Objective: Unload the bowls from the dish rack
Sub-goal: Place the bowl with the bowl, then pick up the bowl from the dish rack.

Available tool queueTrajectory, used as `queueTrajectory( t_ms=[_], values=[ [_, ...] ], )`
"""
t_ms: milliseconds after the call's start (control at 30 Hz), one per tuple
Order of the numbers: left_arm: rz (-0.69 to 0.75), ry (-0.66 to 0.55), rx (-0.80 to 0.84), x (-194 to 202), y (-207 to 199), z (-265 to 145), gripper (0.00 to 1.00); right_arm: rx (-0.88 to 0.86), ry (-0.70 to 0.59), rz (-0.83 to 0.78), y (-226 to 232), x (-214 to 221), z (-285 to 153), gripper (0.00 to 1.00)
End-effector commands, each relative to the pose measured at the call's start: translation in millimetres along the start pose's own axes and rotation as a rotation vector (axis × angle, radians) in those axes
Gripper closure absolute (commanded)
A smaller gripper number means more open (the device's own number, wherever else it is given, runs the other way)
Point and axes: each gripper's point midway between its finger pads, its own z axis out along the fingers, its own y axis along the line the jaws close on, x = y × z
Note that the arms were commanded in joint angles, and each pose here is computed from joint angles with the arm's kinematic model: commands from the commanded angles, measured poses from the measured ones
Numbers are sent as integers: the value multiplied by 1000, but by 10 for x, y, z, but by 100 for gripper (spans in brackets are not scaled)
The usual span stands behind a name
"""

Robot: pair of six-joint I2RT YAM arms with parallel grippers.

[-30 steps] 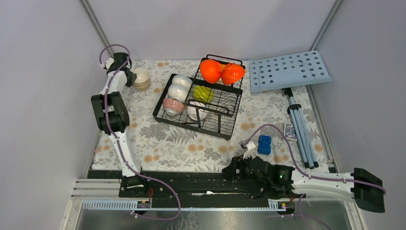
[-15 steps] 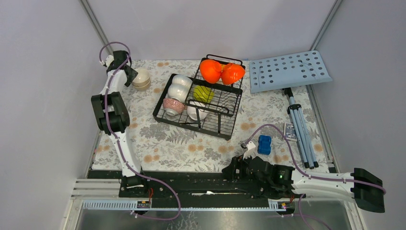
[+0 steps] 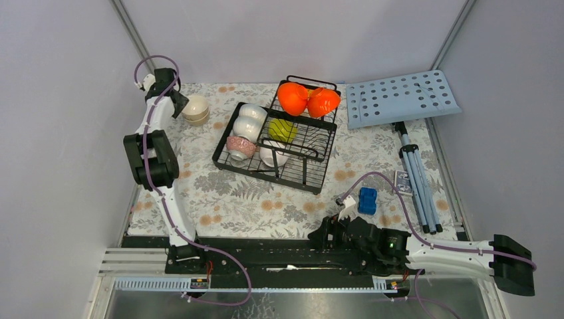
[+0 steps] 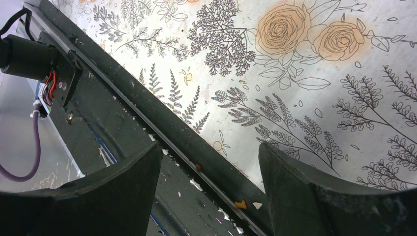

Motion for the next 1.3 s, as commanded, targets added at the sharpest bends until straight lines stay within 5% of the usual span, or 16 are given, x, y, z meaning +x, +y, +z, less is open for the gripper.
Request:
queueTrajectory(
  t_ms=[0,833,1267],
  values=[
    [1,-36,28,-121,-64,-152,57,-4,-24,6,25,-52,4,21],
    [-49,8,107,-23,-27,-58,100,1,-25,5,14,-48,5,21],
    [-89,10,166,-112,-162,-196,100,2,-24,5,12,-47,7,21]
  ],
)
